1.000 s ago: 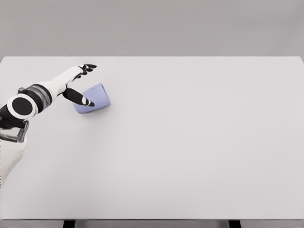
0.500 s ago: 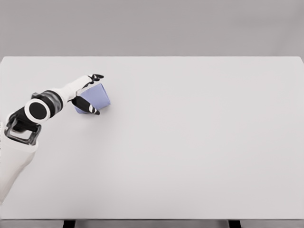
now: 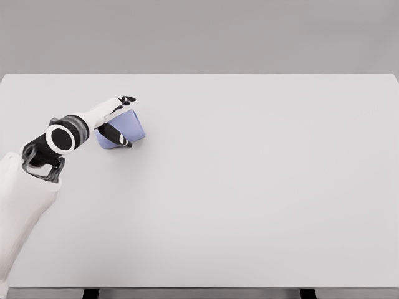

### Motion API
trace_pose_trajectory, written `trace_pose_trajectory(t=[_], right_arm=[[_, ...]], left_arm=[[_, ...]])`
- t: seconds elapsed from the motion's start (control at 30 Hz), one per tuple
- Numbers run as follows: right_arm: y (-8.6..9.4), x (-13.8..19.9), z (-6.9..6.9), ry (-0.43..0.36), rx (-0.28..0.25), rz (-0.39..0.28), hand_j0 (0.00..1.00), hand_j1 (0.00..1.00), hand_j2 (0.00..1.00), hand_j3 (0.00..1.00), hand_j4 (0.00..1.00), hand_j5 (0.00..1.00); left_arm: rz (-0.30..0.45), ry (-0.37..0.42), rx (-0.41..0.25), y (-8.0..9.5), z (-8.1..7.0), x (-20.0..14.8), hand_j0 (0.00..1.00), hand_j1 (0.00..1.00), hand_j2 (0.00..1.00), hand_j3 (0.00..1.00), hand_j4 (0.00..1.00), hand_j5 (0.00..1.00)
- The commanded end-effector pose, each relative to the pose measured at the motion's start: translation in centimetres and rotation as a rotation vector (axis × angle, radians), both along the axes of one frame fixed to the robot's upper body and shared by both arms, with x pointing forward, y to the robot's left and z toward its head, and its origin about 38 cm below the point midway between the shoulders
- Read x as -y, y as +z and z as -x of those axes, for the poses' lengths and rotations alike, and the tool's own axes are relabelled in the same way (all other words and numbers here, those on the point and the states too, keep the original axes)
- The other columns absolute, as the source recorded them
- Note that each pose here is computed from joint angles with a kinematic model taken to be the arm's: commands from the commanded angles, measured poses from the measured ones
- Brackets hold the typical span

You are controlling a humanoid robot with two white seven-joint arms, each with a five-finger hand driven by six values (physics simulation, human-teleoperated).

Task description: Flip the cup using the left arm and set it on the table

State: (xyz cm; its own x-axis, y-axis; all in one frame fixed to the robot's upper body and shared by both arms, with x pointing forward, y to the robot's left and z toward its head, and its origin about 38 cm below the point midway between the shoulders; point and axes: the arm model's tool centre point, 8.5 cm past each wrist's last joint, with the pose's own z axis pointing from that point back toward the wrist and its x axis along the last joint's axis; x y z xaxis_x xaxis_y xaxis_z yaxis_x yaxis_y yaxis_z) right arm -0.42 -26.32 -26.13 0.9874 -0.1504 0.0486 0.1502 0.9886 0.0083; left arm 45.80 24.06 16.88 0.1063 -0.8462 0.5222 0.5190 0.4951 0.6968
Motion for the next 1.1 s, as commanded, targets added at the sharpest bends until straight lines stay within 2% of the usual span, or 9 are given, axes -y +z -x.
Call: trace_pose_trajectory(t=[0.0, 0.2, 0.27, 0.47, 0.6, 0.73, 0.8, 0.9, 1.07], right_arm=[[0.0, 0.0, 0.0, 0.000, 0.000, 0.000, 1.00, 1.00, 1.00, 1.00, 1.00, 1.00], [0.0, 0.0, 0.0, 0.000, 0.000, 0.000, 1.00, 1.00, 1.00, 1.00, 1.00, 1.00], [0.0, 0.0, 0.0, 0.000, 0.000, 0.000, 1.00, 1.00, 1.00, 1.00, 1.00, 1.00], [0.0, 0.0, 0.0, 0.000, 0.000, 0.000, 1.00, 1.00, 1.00, 1.00, 1.00, 1.00], [0.0, 0.0, 0.0, 0.000, 0.000, 0.000, 1.00, 1.00, 1.00, 1.00, 1.00, 1.00], [0.0, 0.0, 0.0, 0.000, 0.000, 0.000, 1.00, 1.00, 1.00, 1.00, 1.00, 1.00], [0.0, 0.0, 0.0, 0.000, 0.000, 0.000, 1.00, 1.00, 1.00, 1.00, 1.00, 1.00], [0.0, 0.0, 0.0, 0.000, 0.000, 0.000, 1.00, 1.00, 1.00, 1.00, 1.00, 1.00], [0.0, 0.0, 0.0, 0.000, 0.000, 0.000, 1.00, 1.00, 1.00, 1.00, 1.00, 1.00]], left_arm=[[-0.001, 0.001, -0.003, -0.2, 0.0, 0.0, 1.00, 1.00, 1.00, 1.00, 1.00, 1.00], [-0.004, -0.001, -0.007, -0.3, 0.0, 0.0, 0.98, 0.98, 0.98, 0.98, 0.98, 0.98], [-0.010, 0.020, -0.035, -1.2, -0.3, -0.6, 0.98, 0.98, 0.98, 0.98, 0.98, 0.98], [-0.006, 0.015, -0.033, -1.1, -0.5, -0.2, 0.95, 0.95, 0.95, 0.95, 0.95, 0.95], [-0.003, 0.014, -0.035, -1.2, -0.4, -0.1, 0.79, 0.79, 0.79, 0.79, 0.79, 0.79], [-0.001, 0.015, -0.036, -1.3, -0.4, -0.1, 0.69, 0.69, 0.69, 0.69, 0.69, 0.69], [0.004, 0.017, -0.035, -1.2, -0.4, -0.1, 0.58, 0.58, 0.58, 0.58, 0.58, 0.58], [0.012, 0.021, -0.028, -0.9, -0.5, -0.3, 0.47, 0.47, 0.47, 0.47, 0.47, 0.47], [0.038, 0.044, -0.015, -0.1, -0.7, -1.4, 0.37, 0.37, 0.37, 0.37, 0.37, 0.37]])
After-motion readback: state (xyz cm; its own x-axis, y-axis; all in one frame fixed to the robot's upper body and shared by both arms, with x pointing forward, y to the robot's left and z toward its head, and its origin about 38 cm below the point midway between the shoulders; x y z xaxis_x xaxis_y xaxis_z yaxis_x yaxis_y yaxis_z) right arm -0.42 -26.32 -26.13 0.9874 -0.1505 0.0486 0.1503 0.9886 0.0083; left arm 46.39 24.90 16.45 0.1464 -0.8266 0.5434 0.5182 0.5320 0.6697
